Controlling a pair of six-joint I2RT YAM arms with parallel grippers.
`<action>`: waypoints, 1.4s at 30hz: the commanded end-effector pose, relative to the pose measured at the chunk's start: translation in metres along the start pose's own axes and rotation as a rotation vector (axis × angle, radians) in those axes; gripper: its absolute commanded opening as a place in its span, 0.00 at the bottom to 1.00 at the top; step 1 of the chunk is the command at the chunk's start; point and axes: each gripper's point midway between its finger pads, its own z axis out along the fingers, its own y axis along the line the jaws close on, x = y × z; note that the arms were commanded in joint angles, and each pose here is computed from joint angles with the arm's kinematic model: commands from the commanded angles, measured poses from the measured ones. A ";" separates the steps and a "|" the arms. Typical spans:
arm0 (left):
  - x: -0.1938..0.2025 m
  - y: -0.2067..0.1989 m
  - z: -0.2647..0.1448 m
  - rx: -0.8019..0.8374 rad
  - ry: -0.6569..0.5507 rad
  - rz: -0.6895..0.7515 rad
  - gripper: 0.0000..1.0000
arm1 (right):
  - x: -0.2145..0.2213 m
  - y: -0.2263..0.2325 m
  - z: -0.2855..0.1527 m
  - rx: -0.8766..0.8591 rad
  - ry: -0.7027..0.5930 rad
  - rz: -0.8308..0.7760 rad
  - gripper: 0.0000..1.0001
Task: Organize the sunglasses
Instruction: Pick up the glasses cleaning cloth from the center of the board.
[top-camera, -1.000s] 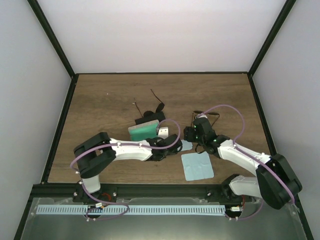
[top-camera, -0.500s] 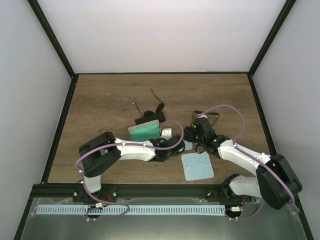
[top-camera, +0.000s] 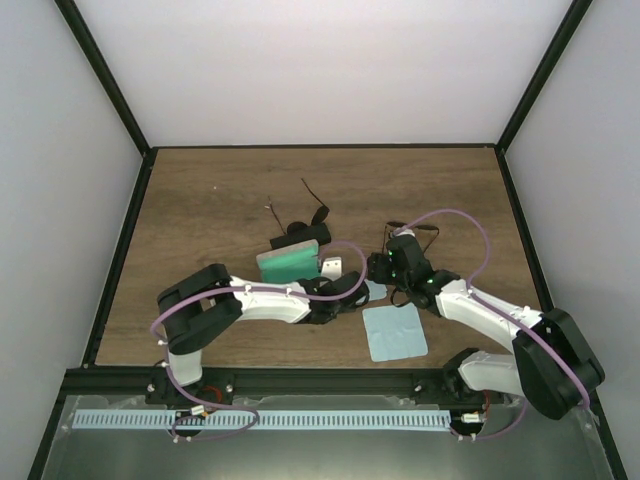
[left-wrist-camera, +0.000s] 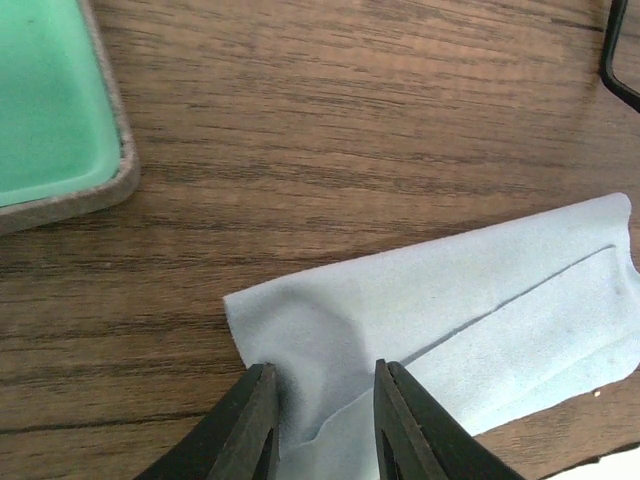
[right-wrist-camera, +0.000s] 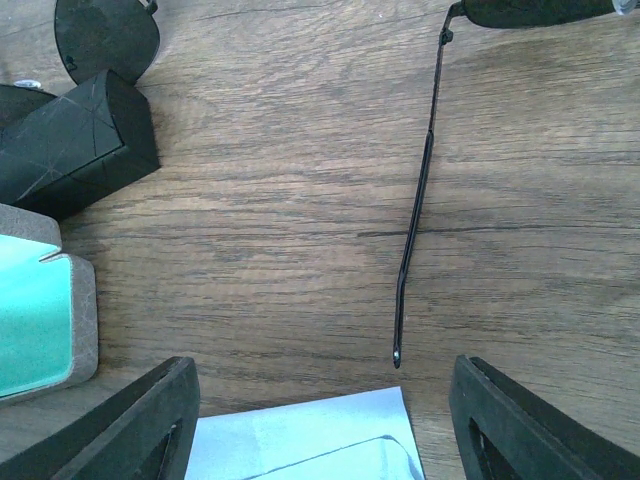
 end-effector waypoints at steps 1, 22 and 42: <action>0.003 0.017 -0.005 -0.040 -0.015 0.004 0.27 | -0.007 -0.004 -0.001 0.022 -0.017 0.008 0.71; 0.006 0.015 0.004 -0.037 -0.006 0.041 0.42 | 0.009 0.002 -0.007 -0.038 0.046 0.010 0.73; 0.009 0.015 0.014 -0.026 0.008 0.059 0.07 | 0.017 -0.004 -0.002 -0.013 0.064 0.016 0.73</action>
